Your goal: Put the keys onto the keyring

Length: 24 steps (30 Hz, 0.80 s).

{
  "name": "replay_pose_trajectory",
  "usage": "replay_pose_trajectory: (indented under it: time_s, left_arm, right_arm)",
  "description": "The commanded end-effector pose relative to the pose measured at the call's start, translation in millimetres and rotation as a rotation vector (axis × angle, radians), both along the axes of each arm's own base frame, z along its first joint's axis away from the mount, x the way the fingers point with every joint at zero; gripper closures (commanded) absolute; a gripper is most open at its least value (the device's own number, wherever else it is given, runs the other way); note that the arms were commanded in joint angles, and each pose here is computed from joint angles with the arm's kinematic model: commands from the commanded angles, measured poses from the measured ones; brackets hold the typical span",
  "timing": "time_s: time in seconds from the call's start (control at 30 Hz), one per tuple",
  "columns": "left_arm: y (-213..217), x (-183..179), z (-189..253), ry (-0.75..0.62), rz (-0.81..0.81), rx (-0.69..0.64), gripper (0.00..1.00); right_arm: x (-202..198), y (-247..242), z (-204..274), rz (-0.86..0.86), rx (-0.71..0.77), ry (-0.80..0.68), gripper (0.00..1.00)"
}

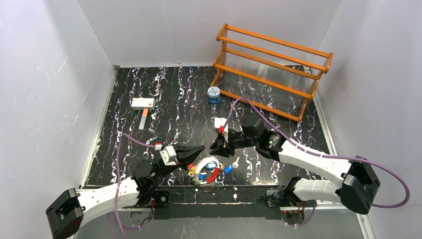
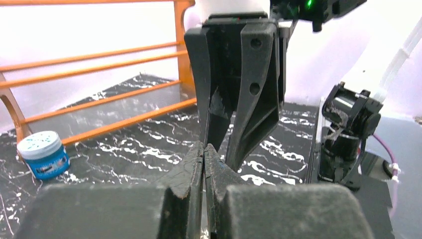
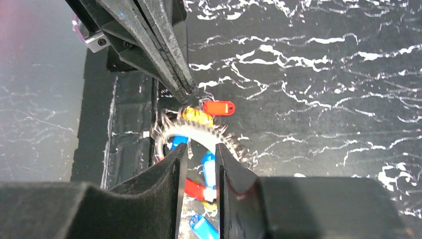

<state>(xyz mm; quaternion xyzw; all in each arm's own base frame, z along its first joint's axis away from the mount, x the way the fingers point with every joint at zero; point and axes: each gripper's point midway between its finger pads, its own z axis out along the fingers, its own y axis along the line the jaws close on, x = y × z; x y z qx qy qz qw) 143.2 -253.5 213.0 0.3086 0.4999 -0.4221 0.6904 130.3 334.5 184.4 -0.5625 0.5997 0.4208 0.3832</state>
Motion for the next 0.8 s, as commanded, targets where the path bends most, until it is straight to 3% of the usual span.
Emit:
replay_pose_trajectory:
  time_s: [0.0, 0.27, 0.4, 0.57, 0.77]
  left_arm:
    - [11.3, -5.2, -17.6, 0.021, 0.008, -0.042, 1.00]
    - [15.4, 2.6, -30.8, 0.065, 0.057, -0.025, 1.00]
    - [22.0, 17.5, -46.3, 0.161, 0.144, -0.016, 0.69]
    - [21.2, 33.9, -63.1, 0.290, 0.226, 0.035, 0.34]
    - [16.2, 46.7, -84.9, 0.414, 0.298, 0.187, 0.21]
  right_arm:
    - [-4.3, 16.3, 34.0, 0.055, 0.150, -0.014, 0.66]
    - [12.2, 11.0, 9.8, -0.058, 0.090, 0.000, 0.52]
    - [21.4, 1.3, -9.4, -0.157, 0.057, 0.043, 0.44]
    - [49.5, -19.5, -27.2, -0.415, 0.046, 0.113, 0.36]
    - [72.6, -53.4, -46.3, -0.691, 0.030, 0.218, 0.41]
